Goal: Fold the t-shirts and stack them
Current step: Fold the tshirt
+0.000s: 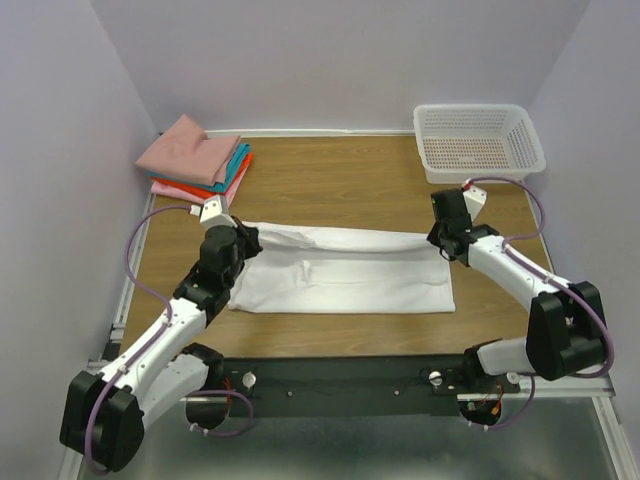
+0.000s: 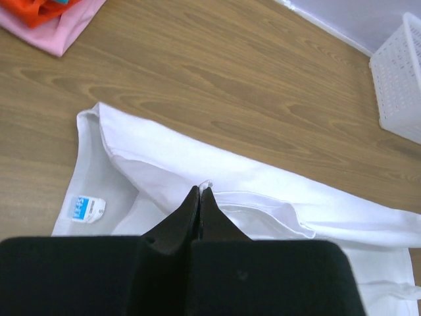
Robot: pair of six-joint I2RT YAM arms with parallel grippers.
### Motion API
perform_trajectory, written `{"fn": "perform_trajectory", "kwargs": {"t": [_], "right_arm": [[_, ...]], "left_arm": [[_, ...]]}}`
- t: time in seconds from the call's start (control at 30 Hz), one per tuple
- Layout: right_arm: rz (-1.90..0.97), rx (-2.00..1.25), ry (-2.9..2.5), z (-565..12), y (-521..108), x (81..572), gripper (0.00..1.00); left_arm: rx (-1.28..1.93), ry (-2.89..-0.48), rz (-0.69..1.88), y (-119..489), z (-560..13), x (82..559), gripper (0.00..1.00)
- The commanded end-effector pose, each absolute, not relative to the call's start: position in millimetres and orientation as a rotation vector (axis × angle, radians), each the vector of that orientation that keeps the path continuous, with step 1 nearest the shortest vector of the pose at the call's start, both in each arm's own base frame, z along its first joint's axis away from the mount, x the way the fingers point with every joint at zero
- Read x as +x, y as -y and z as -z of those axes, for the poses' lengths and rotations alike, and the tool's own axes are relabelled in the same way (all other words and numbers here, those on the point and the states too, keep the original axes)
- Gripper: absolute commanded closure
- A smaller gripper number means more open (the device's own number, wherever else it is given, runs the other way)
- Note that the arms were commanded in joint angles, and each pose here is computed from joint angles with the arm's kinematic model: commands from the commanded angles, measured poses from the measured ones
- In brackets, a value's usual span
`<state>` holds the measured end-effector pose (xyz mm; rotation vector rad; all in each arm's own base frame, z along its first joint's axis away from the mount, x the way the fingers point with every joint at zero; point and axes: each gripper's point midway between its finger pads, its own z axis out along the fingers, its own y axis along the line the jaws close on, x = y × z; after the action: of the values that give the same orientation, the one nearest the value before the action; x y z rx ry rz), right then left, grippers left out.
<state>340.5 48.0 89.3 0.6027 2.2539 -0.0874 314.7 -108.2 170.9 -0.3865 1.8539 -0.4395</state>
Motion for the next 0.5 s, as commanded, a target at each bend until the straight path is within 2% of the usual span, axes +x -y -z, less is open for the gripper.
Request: {"fn": "perform_trajectory", "kwargs": {"t": [0.0,0.2,0.3,0.37,0.4,0.43,0.47], "right_arm": [[0.062,0.577,-2.296,-73.8,-54.0,326.8,0.99],[0.093,0.618,-2.302,-60.9,-48.5,318.4,0.99],[0.147,0.66,-2.289,-54.3,-39.7,314.0,0.94],[0.18,0.702,-2.278,-48.7,-33.2,308.2,0.86],[0.181,0.711,-2.271,-48.8,-32.4,306.9,0.71],[0.177,0.717,-2.271,-48.0,-32.4,305.8,0.61],[0.179,0.72,-2.273,-46.2,-31.7,303.3,0.59]], "left_arm": [[-0.485,-1.868,0.469,102.1,-146.1,296.5,1.0],[-0.634,-1.9,0.511,92.7,-109.6,268.2,1.0],[-0.692,-1.943,0.488,85.5,-88.5,254.5,1.0],[-0.734,-1.976,0.487,84.3,-79.1,246.8,1.0],[-0.708,-1.973,0.528,90.0,-82.2,246.0,0.84],[-0.717,-1.985,0.529,90.1,-80.2,243.2,0.7],[-0.74,-1.976,0.556,92.1,-85.3,242.6,0.47]]}}
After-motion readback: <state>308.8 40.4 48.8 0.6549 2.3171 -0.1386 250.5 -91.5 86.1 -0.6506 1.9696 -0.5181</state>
